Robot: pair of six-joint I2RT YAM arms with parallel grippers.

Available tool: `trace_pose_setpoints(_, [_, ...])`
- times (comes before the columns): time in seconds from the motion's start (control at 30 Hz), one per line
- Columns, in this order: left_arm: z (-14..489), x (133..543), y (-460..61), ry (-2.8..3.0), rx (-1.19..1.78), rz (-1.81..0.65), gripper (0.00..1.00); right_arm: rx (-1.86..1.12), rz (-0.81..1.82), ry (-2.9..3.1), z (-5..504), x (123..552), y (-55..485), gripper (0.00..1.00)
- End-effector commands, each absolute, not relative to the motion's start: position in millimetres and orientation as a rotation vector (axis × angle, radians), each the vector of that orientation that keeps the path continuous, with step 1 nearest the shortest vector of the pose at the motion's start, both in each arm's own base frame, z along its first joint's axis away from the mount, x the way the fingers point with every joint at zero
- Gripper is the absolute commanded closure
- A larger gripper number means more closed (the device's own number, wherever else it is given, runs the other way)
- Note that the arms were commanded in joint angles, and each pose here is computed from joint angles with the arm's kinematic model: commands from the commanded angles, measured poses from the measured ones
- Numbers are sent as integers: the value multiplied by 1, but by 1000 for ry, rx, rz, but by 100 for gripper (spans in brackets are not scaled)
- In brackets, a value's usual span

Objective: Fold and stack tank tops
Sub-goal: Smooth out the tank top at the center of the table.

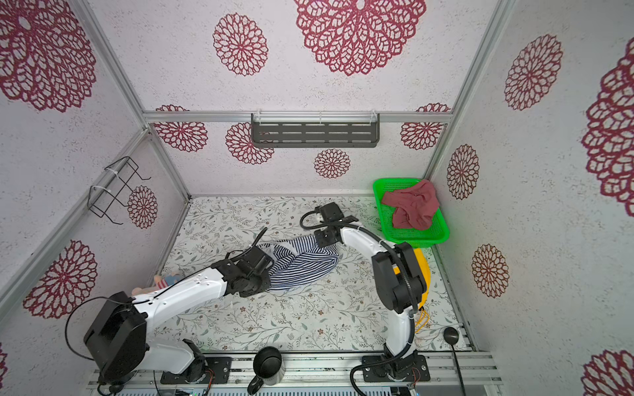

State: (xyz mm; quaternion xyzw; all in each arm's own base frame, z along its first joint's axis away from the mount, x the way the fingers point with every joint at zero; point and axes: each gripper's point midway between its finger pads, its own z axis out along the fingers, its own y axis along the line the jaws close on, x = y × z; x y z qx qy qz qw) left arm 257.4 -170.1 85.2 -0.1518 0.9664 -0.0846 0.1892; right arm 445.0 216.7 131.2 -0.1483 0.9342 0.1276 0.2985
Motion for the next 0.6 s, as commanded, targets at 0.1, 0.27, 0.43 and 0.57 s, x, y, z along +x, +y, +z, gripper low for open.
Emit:
trace_pose_setpoints(0.1, [120,247,-118,2645,-481,-167,100,131,801,2208,229,485,187,100])
trace_pose_setpoints(0.27, [140,257,-117,2567,-528,-338,100,192,793,2349,193,514,161,34])
trace_pose_setpoints(0.43, [141,271,-134,2518,-557,-486,100,110,626,2443,180,474,147,7])
trace_pose_setpoints(0.57, [133,278,-139,2514,-584,-521,100,-26,422,2588,145,411,136,16])
